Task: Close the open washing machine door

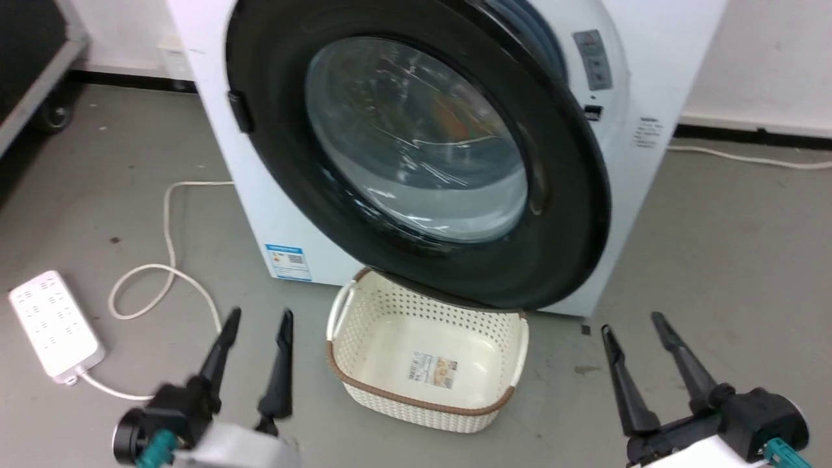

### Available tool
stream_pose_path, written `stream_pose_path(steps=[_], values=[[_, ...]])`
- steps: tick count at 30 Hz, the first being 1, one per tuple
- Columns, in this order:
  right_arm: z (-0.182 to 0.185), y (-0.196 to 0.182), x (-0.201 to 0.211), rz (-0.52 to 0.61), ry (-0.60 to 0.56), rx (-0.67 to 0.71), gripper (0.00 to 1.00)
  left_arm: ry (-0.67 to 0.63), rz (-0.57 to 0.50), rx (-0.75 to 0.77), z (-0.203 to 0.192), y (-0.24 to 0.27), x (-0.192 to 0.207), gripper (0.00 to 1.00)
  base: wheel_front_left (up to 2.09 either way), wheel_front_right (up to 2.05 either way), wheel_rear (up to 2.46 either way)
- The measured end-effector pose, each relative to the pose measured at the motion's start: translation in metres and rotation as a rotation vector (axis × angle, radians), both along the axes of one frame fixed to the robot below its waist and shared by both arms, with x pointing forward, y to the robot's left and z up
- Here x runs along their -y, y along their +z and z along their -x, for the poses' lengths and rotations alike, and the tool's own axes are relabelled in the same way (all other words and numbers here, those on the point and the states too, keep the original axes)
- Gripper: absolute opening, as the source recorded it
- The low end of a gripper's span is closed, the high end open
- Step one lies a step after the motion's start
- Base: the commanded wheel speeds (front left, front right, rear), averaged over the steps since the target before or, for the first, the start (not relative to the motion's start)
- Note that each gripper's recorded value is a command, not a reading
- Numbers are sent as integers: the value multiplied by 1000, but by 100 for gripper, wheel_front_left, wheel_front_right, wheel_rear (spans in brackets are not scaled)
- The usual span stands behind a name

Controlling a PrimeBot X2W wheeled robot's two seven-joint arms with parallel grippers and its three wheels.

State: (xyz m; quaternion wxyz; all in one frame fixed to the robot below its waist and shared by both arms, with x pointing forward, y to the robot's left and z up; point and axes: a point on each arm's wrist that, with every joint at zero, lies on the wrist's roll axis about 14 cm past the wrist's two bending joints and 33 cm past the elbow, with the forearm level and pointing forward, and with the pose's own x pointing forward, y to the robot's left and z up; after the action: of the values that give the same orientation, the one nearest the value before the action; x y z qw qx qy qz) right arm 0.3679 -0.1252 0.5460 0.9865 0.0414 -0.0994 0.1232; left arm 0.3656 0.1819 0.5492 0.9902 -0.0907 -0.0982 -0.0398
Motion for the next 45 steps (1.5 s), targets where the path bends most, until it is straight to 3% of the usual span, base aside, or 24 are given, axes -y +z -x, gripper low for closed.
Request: stream_pose_path(steps=[1, 5, 11, 12, 13, 14, 20, 27, 35, 45], values=[[1, 2, -7, 1, 23, 7, 100, 11, -67, -1, 12, -3, 0, 100, 0, 0, 0], [4, -1, -18, 8, 56, -1, 100, 24, -152, -43, 28, -19, -2, 100, 0, 0, 0], [3, -8, -26, 8, 78, -23, 100, 30, -178, -59, 32, -25, 0, 100, 0, 0, 0], [1, -12, -28, 5, 83, -37, 9, 29, -175, -68, 31, -28, 0, 100, 0, 0, 0], [1, -12, -28, 5, 83, -37, 9, 29, -175, -68, 31, -28, 0, 100, 0, 0, 0], [0, -15, -29, 5, 85, -44, 0, 32, -174, -75, 30, -30, 0, 100, 0, 0, 0], [-19, -22, -44, 40, 159, -53, 0, 29, -170, -101, 15, -37, 3, 100, 0, 0, 0], [-76, -27, -52, 142, 258, -33, 0, 30, -168, -136, -8, -50, 7, 100, 0, 0, 0], [-159, -42, -39, 195, 272, -75, 0, 52, -171, -192, -29, -71, 2, 100, 0, 0, 0], [-230, -46, -14, 214, 206, -98, 0, 62, -182, -220, -44, -84, 3, 100, 0, 0, 0]])
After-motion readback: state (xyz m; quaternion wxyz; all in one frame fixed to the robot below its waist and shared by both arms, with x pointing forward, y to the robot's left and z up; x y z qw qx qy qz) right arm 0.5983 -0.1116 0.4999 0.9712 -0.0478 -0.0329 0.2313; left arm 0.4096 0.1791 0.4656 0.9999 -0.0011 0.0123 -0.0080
